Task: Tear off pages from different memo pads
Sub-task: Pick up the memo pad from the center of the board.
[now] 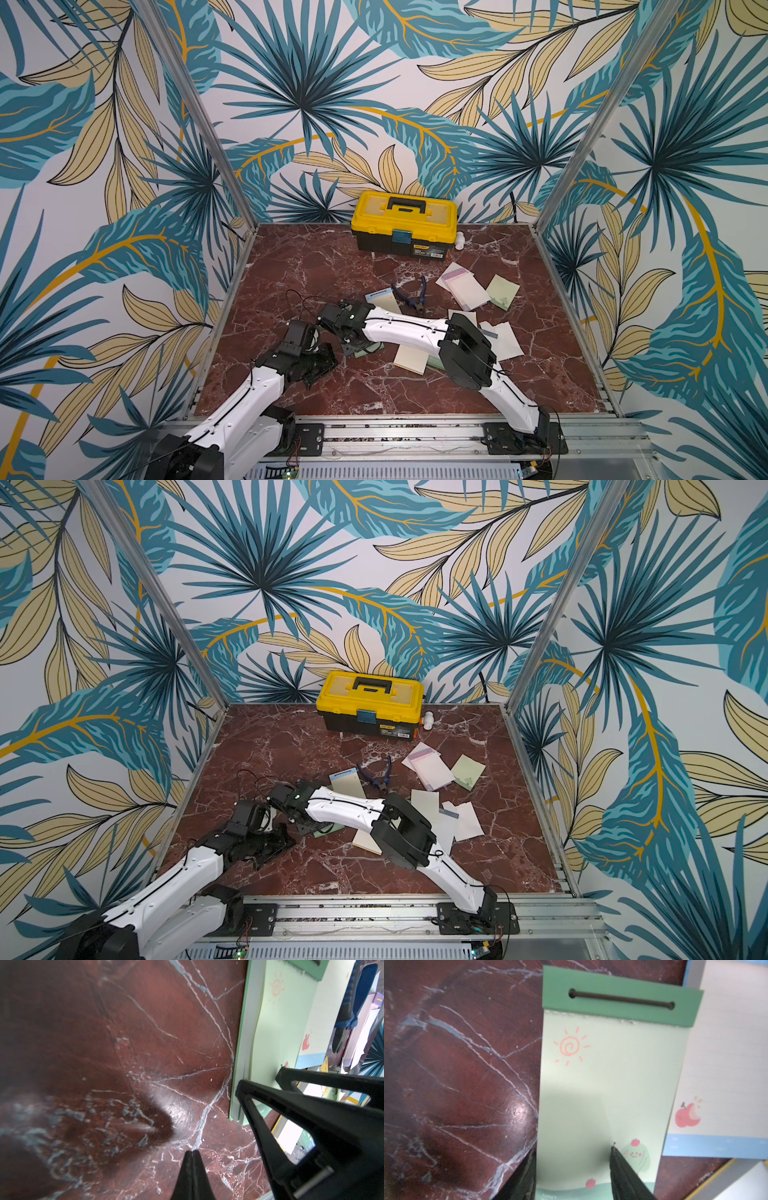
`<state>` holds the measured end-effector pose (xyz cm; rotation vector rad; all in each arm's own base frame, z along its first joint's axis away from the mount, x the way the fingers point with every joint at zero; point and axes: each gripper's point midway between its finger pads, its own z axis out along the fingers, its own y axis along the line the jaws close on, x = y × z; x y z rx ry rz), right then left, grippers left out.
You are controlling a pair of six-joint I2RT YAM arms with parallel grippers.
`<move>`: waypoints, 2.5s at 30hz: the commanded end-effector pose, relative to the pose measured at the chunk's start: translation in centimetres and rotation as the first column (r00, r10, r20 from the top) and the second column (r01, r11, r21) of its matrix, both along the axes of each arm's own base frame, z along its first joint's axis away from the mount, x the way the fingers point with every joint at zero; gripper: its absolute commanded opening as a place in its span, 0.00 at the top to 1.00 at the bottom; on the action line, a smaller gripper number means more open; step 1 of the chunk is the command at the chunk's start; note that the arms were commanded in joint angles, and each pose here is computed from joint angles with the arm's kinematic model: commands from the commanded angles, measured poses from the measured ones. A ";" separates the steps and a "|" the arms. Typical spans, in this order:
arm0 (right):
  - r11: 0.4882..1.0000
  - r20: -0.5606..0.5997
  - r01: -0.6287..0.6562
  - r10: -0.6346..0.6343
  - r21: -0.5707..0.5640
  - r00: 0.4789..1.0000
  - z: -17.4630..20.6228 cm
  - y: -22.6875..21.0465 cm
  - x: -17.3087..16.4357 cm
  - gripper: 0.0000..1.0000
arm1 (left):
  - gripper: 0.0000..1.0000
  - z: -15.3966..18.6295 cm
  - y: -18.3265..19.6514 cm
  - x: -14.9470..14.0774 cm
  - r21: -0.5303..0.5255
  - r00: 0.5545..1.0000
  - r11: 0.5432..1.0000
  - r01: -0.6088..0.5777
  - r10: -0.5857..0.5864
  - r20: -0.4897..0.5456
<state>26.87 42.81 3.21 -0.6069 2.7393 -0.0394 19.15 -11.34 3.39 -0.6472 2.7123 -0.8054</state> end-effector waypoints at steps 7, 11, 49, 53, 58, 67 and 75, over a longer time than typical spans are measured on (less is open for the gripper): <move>0.997 -0.096 0.016 -0.008 0.081 0.995 -0.3 -0.9 -1.2 0.52 | 1.00 0.1 -1.1 1.4 -0.040 0.999 0.999 0.037 -0.036 0.025; 0.990 -0.133 0.039 -0.021 0.133 0.991 -0.4 -1.1 -1.1 0.54 | 1.00 0.4 -1.3 1.9 -0.047 0.999 0.998 0.039 -0.037 0.030; 0.919 -0.277 0.182 -0.085 0.349 0.957 -1.2 -1.0 -0.6 0.60 | 1.00 1.8 -3.1 3.2 -0.123 0.997 0.992 0.028 -0.019 0.072; 0.910 -0.288 0.194 -0.087 0.366 0.954 -1.3 -0.8 -0.6 0.60 | 1.00 1.9 -3.2 3.3 -0.125 0.997 0.992 0.029 -0.020 0.075; 0.909 -0.294 0.197 -0.088 0.367 0.952 -1.4 -0.9 -0.6 0.60 | 1.00 1.9 -3.2 3.3 -0.124 0.997 0.992 0.032 -0.023 0.073; 0.903 -0.303 0.202 -0.085 0.380 0.949 -1.5 -0.7 -0.7 0.60 | 1.00 1.7 -3.5 3.5 -0.140 0.997 0.990 0.036 -0.025 0.078; 0.900 -0.302 0.204 -0.087 0.385 0.949 -1.4 -0.7 -0.6 0.60 | 1.00 1.9 -3.5 3.6 -0.131 0.997 0.991 0.032 -0.023 0.074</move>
